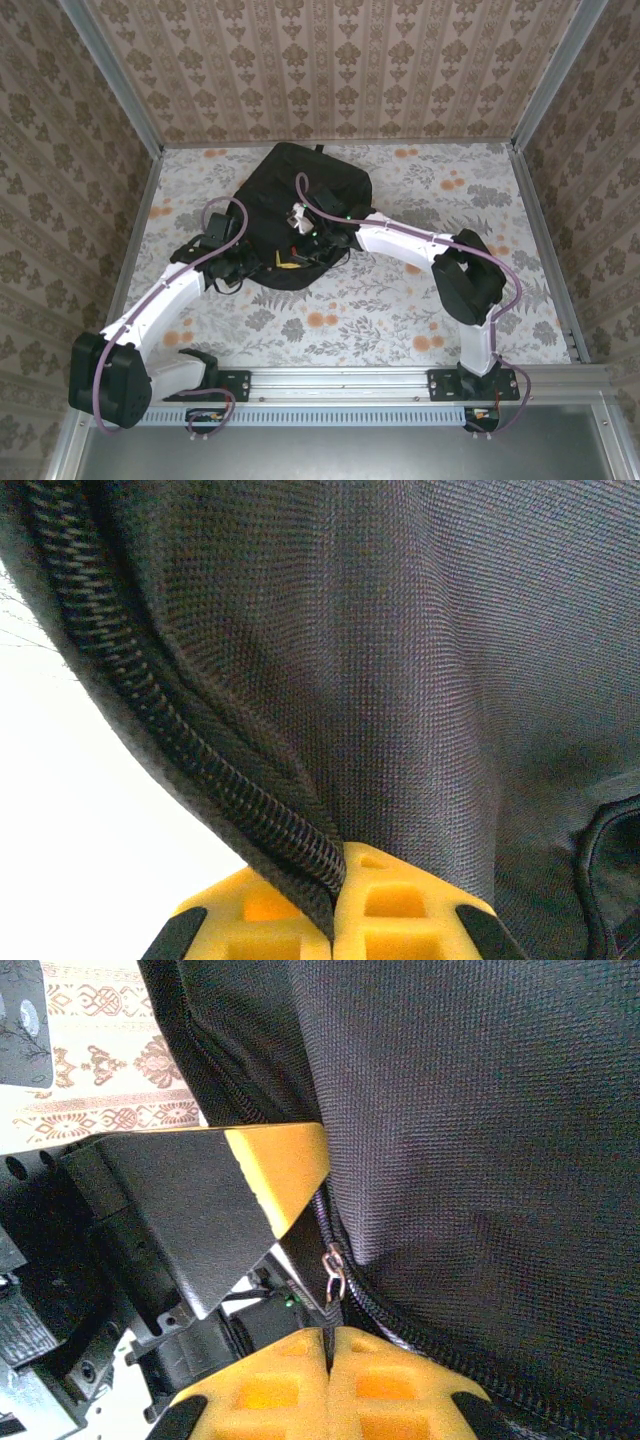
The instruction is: Pack the student bag
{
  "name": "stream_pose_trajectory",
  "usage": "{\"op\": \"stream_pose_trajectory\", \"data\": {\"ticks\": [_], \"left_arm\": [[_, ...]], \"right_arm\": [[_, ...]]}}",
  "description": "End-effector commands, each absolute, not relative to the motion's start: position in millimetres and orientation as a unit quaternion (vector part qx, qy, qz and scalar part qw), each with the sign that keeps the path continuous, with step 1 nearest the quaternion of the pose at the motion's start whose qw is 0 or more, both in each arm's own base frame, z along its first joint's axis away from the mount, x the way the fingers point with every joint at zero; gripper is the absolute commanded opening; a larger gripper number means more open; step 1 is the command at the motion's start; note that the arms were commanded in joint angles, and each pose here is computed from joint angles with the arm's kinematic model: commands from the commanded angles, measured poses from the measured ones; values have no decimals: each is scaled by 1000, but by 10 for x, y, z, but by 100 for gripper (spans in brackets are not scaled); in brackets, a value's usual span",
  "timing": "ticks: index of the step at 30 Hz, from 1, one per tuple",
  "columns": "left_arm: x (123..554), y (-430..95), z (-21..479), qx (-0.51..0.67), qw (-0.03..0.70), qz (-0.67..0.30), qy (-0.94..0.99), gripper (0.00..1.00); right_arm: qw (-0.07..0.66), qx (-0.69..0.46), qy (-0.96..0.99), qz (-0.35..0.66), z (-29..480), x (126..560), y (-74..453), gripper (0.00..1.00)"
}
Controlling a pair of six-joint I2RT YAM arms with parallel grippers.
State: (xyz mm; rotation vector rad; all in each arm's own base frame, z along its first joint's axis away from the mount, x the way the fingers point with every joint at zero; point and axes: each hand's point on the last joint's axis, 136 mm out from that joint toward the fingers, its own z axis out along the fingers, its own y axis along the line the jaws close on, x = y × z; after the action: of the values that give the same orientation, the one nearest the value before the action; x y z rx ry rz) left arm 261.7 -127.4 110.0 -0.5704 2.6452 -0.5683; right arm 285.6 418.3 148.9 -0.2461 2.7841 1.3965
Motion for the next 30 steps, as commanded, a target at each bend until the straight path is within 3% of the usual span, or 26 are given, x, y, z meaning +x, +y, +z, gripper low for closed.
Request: {"op": "stream_pose_trajectory", "data": {"ticks": [1, 23, 30], "left_arm": [[2685, -1188, 1199, -216, 207, -202, 933, 0], [2661, -939, 1231, -213, 219, -154, 940, 0], [2751, -1074, 1525, -186, 218, -176, 942, 0]], "right_arm": [[38, -98, 895, 433, 1631, 2828, 4026, 0], [67, -82, 899, 424, 1637, 2925, 3692, 0], [40, -106, 889, 443, 1634, 2853, 3924, 0]]}}
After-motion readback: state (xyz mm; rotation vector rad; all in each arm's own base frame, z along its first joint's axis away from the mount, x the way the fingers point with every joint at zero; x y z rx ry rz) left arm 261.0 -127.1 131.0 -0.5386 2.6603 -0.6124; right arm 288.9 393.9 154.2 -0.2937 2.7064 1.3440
